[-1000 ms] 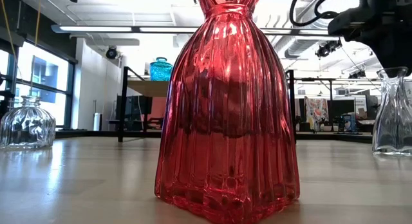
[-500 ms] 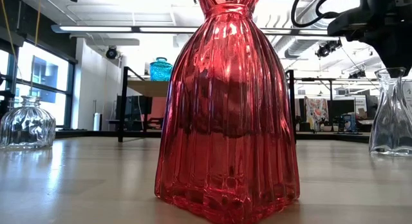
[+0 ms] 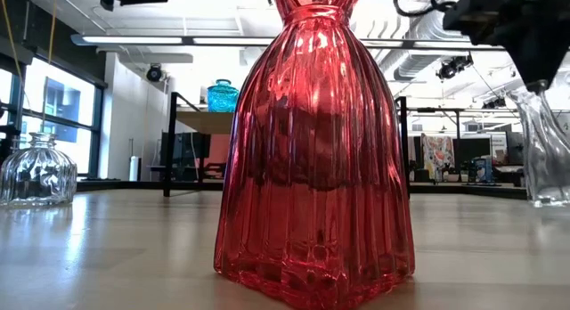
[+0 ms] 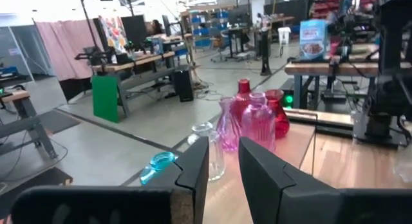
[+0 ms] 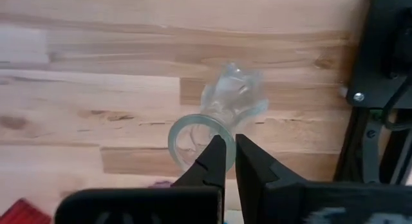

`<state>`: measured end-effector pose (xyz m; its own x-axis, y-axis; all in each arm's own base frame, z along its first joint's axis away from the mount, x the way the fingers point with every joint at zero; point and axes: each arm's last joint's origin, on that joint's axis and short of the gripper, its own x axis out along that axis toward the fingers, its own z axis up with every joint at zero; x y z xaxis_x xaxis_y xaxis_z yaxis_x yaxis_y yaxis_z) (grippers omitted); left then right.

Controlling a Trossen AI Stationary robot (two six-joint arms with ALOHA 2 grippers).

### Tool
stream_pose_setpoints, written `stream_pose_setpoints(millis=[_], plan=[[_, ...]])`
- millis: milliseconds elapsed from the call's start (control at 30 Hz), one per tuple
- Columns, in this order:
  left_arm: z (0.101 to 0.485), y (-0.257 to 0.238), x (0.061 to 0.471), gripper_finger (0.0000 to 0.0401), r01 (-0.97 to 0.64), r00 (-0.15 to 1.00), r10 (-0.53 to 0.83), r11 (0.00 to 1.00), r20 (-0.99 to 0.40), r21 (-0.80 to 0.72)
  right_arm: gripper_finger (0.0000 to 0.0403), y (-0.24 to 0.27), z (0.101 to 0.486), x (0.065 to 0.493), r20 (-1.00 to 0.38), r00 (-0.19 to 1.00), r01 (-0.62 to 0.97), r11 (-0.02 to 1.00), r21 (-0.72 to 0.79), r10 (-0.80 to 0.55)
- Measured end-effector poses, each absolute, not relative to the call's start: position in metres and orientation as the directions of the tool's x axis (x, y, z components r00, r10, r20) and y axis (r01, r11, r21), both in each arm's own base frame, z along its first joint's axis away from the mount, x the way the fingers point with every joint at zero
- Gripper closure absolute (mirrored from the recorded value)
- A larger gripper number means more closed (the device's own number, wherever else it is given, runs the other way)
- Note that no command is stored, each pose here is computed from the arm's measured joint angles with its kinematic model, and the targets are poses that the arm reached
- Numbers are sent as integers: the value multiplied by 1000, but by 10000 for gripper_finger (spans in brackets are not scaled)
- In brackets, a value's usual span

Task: Sort vases onto shelf
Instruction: Put the right transparent vase on the shelf aligned with the other transparent vase

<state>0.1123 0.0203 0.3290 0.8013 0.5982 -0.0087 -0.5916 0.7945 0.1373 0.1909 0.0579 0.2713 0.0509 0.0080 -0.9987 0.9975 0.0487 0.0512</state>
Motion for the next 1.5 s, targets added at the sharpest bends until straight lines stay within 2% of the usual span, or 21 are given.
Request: stream_pose_setpoints(millis=[267,500,1233,1500], plan=[[323,20,127,269,-564,813,579,809,-60,167,402,58,281,194,-994,104,994,48,103,-20],[318,20,136,231,-570,811,577,816,-95,92,403,59,282,198,-990,138,989,59,137,-13],[312,17,160,240,-429,894,429,903,-128,31,403,61,291,228,-879,470,882,91,463,-77],[305,16,170,240,-393,903,394,919,-171,41,403,51,303,249,-752,652,757,145,637,-94]])
